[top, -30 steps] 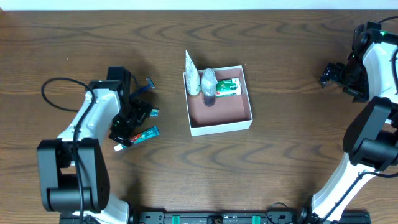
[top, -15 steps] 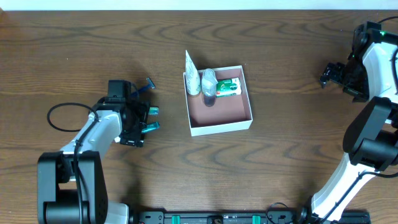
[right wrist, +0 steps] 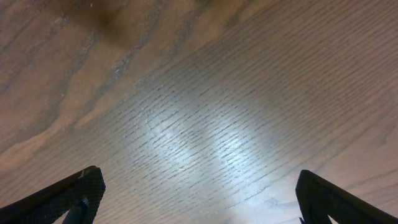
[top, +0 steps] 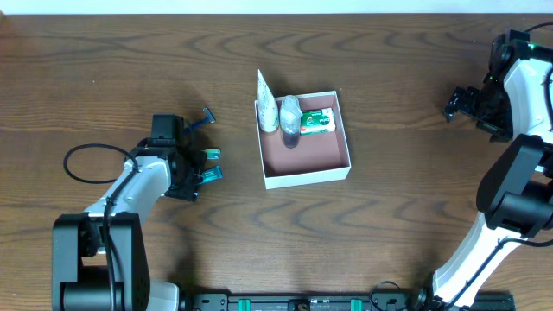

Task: Pack container
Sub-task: 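Reach the left gripper to the Colgate toothpaste and grasp it, then carry the toothpaste into the box's front area and lower it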

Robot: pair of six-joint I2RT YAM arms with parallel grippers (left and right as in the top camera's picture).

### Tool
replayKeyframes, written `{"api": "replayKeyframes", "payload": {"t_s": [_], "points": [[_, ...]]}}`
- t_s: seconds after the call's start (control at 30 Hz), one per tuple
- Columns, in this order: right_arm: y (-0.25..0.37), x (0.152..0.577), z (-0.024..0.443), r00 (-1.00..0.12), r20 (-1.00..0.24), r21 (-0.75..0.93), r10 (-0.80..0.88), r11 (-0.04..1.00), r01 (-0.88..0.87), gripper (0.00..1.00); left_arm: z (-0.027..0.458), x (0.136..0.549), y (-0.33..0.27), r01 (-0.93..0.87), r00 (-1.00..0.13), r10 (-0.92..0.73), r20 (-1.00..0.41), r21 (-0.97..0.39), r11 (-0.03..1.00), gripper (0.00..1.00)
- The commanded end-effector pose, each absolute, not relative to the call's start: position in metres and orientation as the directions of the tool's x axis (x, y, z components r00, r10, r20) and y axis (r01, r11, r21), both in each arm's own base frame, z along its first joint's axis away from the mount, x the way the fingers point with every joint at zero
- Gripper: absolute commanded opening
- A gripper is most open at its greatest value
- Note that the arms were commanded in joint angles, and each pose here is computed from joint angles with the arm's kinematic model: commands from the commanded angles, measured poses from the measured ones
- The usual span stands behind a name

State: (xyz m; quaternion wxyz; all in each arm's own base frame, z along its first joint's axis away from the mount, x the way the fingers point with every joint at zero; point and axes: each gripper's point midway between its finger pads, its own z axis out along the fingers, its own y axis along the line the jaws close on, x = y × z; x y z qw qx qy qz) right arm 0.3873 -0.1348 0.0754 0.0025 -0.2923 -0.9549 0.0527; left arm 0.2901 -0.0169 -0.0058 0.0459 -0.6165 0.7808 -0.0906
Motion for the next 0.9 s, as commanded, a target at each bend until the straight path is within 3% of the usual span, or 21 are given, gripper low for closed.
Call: {"api": "replayKeyframes", "payload": {"t_s": [0.0,0.23,0.37,0.6,0.87], "points": [[-0.138,0.387,0.076,-0.821,-0.032,-0.111,0.569,0.815,0.569,0.99,-0.055,0.222,0.004,-0.961,-0.269,-0.963,-0.002,0.072,0.268,0.54],[-0.138,0.387,0.076,-0.821,-0.033,-0.111,0.570,0.815,0.569,0.99,-0.054,0.214,0.004,-0.950,-0.295,-0.956,0.011,0.100,0.294,0.22],[-0.138,0.387,0.076,-0.821,-0.032,-0.111,0.570,0.815,0.569,0.99,-0.053,0.204,0.004,-0.942,-0.305,-0.952,0.026,0.139,0.306,0.21],[-0.138,0.387,0.076,-0.821,-0.032,-0.111,0.570,0.814,0.570,0.99,-0.047,0.222,0.003,-0.874,-0.477,-0.878,0.035,0.089,0.479,0.21],[-0.138,0.387,0.076,-0.821,-0.032,-0.111,0.570,0.815,0.569,0.99,0.005,0.289,-0.027,-0.601,-0.792,-0.610,0.013,-0.194,0.776,0.21]]}}
